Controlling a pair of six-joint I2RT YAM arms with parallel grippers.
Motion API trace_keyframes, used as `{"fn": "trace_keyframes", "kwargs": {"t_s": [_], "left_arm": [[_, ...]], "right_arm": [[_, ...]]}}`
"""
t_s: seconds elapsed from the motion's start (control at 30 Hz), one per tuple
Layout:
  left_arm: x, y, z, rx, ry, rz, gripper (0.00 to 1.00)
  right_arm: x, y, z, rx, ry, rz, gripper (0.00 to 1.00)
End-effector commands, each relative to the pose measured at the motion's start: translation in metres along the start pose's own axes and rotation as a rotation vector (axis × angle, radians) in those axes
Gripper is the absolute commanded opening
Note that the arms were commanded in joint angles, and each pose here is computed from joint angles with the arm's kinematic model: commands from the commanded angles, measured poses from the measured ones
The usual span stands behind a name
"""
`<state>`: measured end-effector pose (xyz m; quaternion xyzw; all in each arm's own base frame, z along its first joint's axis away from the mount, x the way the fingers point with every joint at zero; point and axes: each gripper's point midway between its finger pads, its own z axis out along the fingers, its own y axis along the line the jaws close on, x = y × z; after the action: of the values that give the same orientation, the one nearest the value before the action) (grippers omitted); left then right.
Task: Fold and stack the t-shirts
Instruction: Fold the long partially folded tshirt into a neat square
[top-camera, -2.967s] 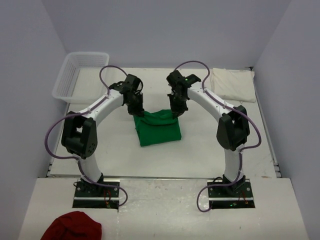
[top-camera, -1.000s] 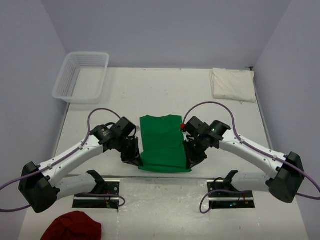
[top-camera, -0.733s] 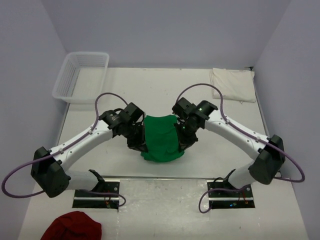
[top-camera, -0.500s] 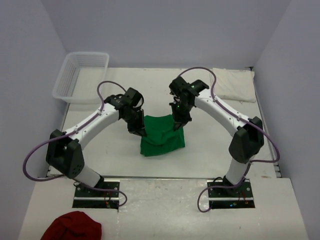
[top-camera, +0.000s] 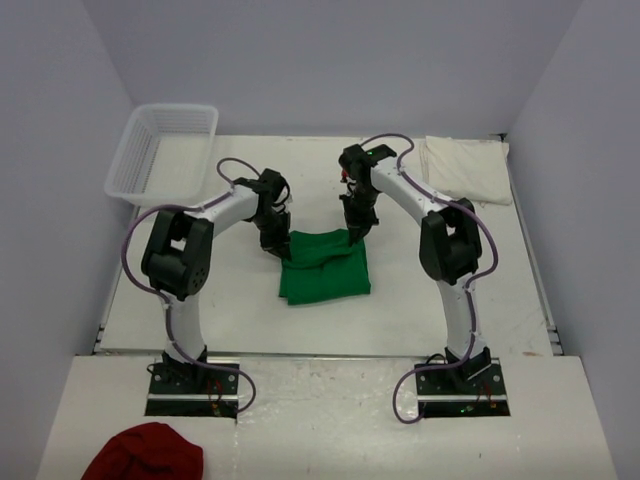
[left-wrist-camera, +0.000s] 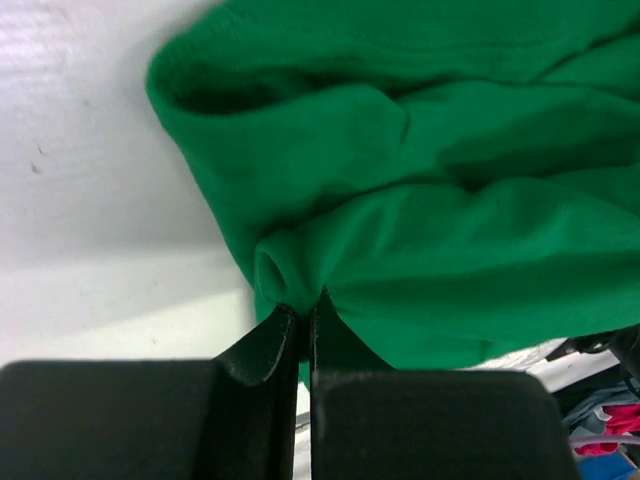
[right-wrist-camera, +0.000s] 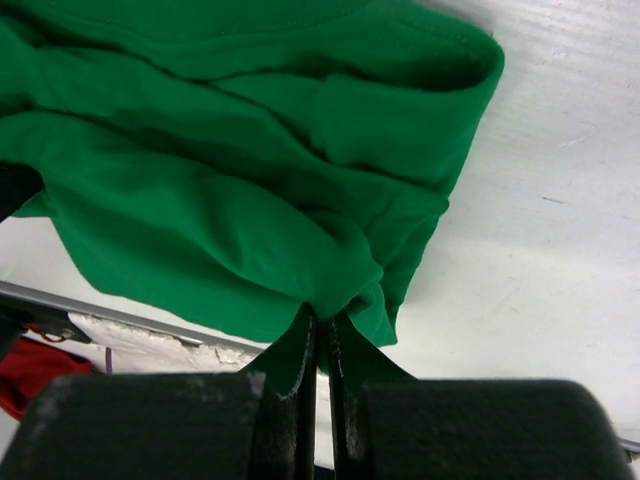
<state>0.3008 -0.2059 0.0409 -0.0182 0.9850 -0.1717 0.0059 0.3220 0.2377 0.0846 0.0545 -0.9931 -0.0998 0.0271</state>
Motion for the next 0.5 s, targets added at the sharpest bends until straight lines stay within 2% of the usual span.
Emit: {"fn": "trace_keyframes", "kwargs": {"t_s": [0.0, 0.07, 0.1, 0.13, 0.17, 0.2, 0.23, 0.27, 0.3, 0.37, 0.43, 0.47], "left_arm": [[-0.03, 0.002, 0.0, 0.024, -0.077, 0.062, 0.0], [-0.036, 0.008, 0.001, 0.03, -0.087, 0.056, 0.0], [-0.039, 0.01, 0.001, 0.03, -0.097, 0.052, 0.0], [-0.042, 0.009, 0.0, 0.035, -0.11, 0.055, 0.0], [-0.047, 0.007, -0.002, 0.04, -0.142, 0.065, 0.1], [-0.052, 0.005, -0.011, 0.043, -0.187, 0.072, 0.16], [-0.057, 0.002, -0.016, 0.052, -0.22, 0.081, 0.2], [-0.065, -0.001, -0.022, 0.056, -0.275, 0.094, 0.28], [-0.07, -0.007, -0.041, 0.066, -0.339, 0.108, 0.33], [-0.084, -0.015, -0.071, 0.066, -0.468, 0.132, 0.47], [-0.094, -0.022, -0.092, 0.078, -0.556, 0.164, 0.54], [-0.096, -0.026, -0.108, 0.083, -0.603, 0.175, 0.62]], "right_arm": [[-0.014, 0.002, -0.005, -0.019, -0.023, -0.026, 0.0], [-0.016, 0.002, 0.0, -0.029, -0.008, -0.021, 0.01], [-0.018, -0.002, 0.003, -0.023, -0.005, -0.018, 0.09], [-0.023, -0.001, 0.004, -0.023, -0.025, -0.028, 0.32], [-0.027, -0.006, 0.004, -0.002, -0.045, -0.027, 0.44], [-0.031, -0.007, 0.003, 0.007, -0.067, -0.031, 0.56], [-0.035, -0.006, -0.001, 0.009, -0.09, -0.041, 0.6], [-0.04, -0.005, -0.006, 0.006, -0.118, -0.044, 0.65], [-0.046, -0.004, -0.012, 0.014, -0.144, -0.045, 0.75], [-0.059, 0.005, -0.032, -0.005, -0.212, -0.063, 0.79], [-0.064, 0.007, -0.048, -0.008, -0.254, -0.067, 0.8], [-0.068, 0.011, -0.059, -0.019, -0.284, -0.072, 0.81]]}}
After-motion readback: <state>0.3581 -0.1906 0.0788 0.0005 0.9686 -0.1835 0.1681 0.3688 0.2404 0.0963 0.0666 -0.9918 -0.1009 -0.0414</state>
